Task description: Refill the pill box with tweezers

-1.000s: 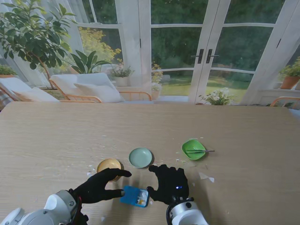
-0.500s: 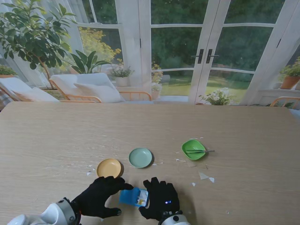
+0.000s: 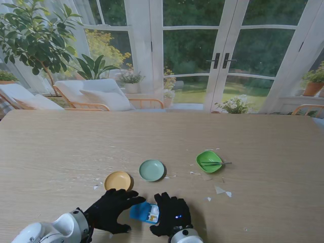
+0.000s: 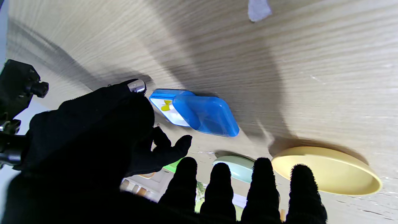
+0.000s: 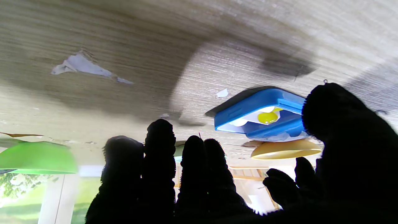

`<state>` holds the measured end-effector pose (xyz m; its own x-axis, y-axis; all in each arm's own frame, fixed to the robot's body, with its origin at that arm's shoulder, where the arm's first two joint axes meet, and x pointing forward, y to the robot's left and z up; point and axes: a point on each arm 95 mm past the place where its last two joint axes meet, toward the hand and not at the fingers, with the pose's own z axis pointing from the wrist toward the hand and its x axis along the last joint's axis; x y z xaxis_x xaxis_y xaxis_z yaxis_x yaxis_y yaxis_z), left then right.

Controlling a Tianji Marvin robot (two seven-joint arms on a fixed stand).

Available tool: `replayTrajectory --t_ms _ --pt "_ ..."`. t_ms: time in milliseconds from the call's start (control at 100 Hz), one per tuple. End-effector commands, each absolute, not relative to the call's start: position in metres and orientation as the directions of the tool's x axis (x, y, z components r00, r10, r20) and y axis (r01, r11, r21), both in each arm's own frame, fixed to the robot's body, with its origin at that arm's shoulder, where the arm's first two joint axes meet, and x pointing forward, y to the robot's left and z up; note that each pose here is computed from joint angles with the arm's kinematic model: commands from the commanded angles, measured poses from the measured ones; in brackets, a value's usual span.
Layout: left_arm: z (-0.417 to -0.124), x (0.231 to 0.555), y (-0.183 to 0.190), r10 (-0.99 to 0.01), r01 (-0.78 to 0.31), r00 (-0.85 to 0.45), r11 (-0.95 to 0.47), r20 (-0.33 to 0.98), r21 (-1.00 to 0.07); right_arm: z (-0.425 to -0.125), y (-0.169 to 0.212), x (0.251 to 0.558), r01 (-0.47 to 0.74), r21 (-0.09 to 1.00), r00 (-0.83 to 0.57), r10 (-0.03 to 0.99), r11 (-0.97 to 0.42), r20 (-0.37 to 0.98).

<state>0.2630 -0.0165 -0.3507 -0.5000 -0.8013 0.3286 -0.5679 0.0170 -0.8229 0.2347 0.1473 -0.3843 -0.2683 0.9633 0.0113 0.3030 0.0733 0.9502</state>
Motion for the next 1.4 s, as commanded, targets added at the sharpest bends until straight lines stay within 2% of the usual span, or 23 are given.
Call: replayTrajectory --t_ms 0,580,1390 --pt "-0.352 0.264 -0.017 -0.795 -0.564 -0.521 0.048 0.310 -0.824 -0.385 0.151 0.233 0.317 0.946 -0.266 0.964 0.071 0.017" --pt "-0.361 0.277 -0.022 -0.814 -0.510 -0.561 0.197 0.151 -0.837 -0.390 0.152 0.237 0.317 0.946 -0.265 0.964 0.065 0.023" --pt "-0.357 0.274 -0.026 -0.840 -0.461 -0.535 0.202 0.089 -0.864 -0.391 0.154 0.239 0.310 0.949 -0.266 0.964 0.062 0.024"
